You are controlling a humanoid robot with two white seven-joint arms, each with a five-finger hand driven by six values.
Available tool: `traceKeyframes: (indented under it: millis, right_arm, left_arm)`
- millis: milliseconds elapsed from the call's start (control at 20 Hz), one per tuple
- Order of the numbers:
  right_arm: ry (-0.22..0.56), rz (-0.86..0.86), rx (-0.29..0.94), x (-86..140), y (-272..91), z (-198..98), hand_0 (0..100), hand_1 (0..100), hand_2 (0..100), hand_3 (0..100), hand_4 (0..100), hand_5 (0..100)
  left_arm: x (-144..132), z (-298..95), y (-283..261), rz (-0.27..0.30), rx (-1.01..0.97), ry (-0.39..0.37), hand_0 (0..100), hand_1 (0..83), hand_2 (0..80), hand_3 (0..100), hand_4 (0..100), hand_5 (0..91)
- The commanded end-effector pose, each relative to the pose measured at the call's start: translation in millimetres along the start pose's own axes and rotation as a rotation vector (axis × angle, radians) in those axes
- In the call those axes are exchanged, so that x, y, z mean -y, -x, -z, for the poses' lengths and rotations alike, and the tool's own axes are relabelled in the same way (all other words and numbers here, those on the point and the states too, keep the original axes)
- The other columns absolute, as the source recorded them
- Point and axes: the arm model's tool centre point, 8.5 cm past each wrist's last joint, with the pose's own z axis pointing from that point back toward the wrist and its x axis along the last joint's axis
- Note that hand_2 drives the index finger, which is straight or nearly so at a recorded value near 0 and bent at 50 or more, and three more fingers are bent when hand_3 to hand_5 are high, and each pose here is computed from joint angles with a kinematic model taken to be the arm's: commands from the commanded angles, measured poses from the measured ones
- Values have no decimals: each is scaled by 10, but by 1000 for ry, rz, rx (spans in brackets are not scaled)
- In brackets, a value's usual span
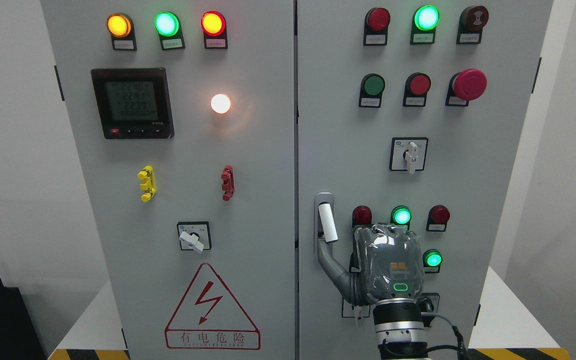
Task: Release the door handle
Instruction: 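Rotate the lever down toward the right hand until horizontal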
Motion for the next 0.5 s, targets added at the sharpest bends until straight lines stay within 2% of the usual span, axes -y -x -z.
traceKeyframes:
  millis: [0, 451]
  right_arm:
    - [5, -3, -9, 14, 42, 8, 362, 93, 962, 1000, 914, 939]
    - [8, -6, -18, 21, 77, 19, 364, 104, 960, 1000, 913, 939]
  left_arm:
    - [-12, -10, 57, -13, -16, -5, 120, 389, 0, 0, 0, 0]
    - [-12, -10, 57, -13, -16, -5, 120, 389, 0, 0, 0, 0]
